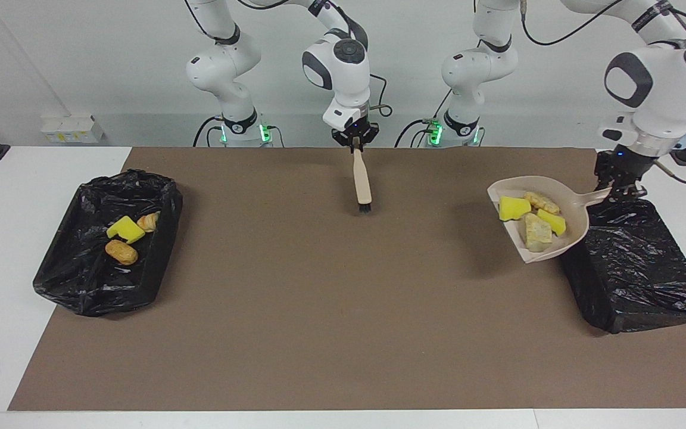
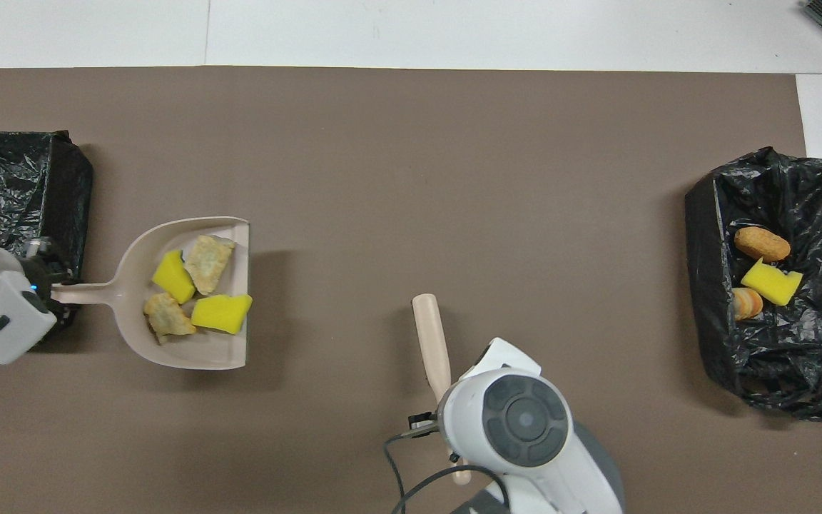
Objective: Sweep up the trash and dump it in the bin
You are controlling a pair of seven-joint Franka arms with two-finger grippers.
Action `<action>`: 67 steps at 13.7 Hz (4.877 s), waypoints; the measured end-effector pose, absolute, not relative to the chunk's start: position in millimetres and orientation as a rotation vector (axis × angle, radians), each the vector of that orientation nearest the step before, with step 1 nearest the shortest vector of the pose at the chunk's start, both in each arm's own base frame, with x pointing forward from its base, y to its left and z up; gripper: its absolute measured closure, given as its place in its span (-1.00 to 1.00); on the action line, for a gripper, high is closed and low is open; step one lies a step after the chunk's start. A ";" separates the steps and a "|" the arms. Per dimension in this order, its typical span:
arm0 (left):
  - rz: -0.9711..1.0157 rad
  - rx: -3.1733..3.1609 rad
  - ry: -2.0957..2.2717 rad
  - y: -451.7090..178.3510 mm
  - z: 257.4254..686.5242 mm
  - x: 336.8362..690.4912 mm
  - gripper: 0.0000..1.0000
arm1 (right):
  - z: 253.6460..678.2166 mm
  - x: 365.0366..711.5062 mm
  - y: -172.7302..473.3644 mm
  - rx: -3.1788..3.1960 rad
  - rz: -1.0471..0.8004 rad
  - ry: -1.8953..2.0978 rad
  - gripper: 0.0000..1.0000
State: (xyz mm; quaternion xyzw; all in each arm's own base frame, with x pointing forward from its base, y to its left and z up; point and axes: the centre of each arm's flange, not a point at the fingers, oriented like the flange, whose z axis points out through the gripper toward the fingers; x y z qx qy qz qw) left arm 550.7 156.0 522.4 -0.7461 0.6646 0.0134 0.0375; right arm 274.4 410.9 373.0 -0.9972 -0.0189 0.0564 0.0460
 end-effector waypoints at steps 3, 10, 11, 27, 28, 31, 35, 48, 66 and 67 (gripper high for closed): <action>0.027 -2.279 2.026 212.4 534.6 565.4 0.35 | 350.3 257.2 428.1 -3.078 0.157 -0.024 0.50; 0.242 -2.018 2.007 276.1 557.7 586.9 0.35 | 344.4 259.9 425.0 -3.104 0.137 -0.048 0.36; 0.290 -1.977 1.993 280.7 562.8 591.3 0.35 | 344.2 260.2 424.4 -3.108 0.140 -0.048 0.17; 0.617 -1.723 1.682 265.3 604.7 624.8 0.35 | 481.9 498.3 198.8 -3.097 0.149 -0.335 -1.00; 0.634 -1.722 1.671 262.2 612.8 621.7 0.35 | 488.8 507.7 177.5 -3.091 0.140 -0.340 -1.00; 0.661 -1.730 1.651 237.2 644.5 606.9 0.35 | 499.2 531.1 106.5 -3.089 0.104 -0.256 -1.00; 0.611 -1.768 1.734 117.3 622.5 601.0 0.35 | 514.0 550.7 31.7 -3.098 0.046 -0.089 -1.00; 0.332 -2.607 1.317 -233.2 435.0 527.0 0.35 | 621.1 542.0 -38.9 -3.119 0.070 0.073 -1.00; 0.121 -3.127 0.243 -423.0 372.7 518.6 0.22 | 621.7 551.4 -30.1 -3.123 -0.041 0.048 -1.00; 0.116 -3.128 0.237 -421.4 374.0 520.7 0.20 | 621.7 551.4 -30.1 -3.123 -0.041 0.048 -1.00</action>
